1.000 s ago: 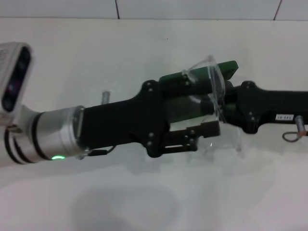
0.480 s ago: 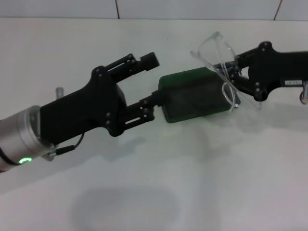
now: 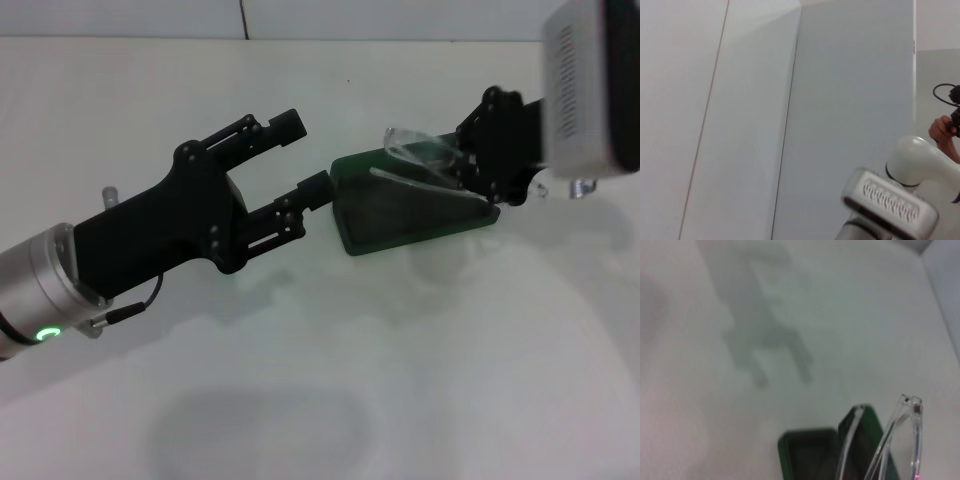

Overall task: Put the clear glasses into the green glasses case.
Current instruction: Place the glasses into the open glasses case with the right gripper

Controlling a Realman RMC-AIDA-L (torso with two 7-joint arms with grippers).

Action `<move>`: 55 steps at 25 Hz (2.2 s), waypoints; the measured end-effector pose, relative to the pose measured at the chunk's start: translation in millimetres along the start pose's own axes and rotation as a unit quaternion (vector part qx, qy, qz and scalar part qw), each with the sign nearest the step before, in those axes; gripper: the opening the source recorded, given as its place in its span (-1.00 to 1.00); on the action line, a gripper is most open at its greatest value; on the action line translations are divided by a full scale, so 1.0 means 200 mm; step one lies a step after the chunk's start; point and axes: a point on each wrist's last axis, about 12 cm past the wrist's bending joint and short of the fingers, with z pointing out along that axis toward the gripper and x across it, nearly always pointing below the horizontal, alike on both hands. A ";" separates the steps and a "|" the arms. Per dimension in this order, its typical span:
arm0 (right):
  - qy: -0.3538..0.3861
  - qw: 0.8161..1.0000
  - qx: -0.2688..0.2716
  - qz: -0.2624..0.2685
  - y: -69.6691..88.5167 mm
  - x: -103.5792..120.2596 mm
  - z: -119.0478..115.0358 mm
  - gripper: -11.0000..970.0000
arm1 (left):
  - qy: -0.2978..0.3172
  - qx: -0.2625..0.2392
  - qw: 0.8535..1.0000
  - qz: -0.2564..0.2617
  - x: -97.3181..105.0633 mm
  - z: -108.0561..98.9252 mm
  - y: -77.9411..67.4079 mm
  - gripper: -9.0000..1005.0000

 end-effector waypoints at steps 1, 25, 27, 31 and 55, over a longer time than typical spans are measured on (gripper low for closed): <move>0.013 1.000 0.000 -0.009 0.00 -0.01 0.03 -0.74 | 0.001 0.000 1.000 0.000 0.00 0.00 0.00 0.42; 0.104 0.981 0.041 -0.157 0.14 -0.04 0.30 -0.74 | 0.012 -0.008 1.000 0.003 0.01 0.01 0.02 0.42; 0.106 0.980 0.043 -0.162 0.14 -0.04 0.30 -0.73 | 0.012 -0.008 1.000 0.003 0.01 0.01 0.02 0.42; 0.106 0.976 0.051 -0.182 0.15 -0.06 0.32 -0.73 | 0.013 -0.009 1.000 0.001 0.01 0.00 0.02 0.42; 0.118 0.957 0.091 -0.250 0.26 -0.02 0.42 -0.73 | 0.012 -0.008 1.000 -0.003 0.02 0.00 0.00 0.42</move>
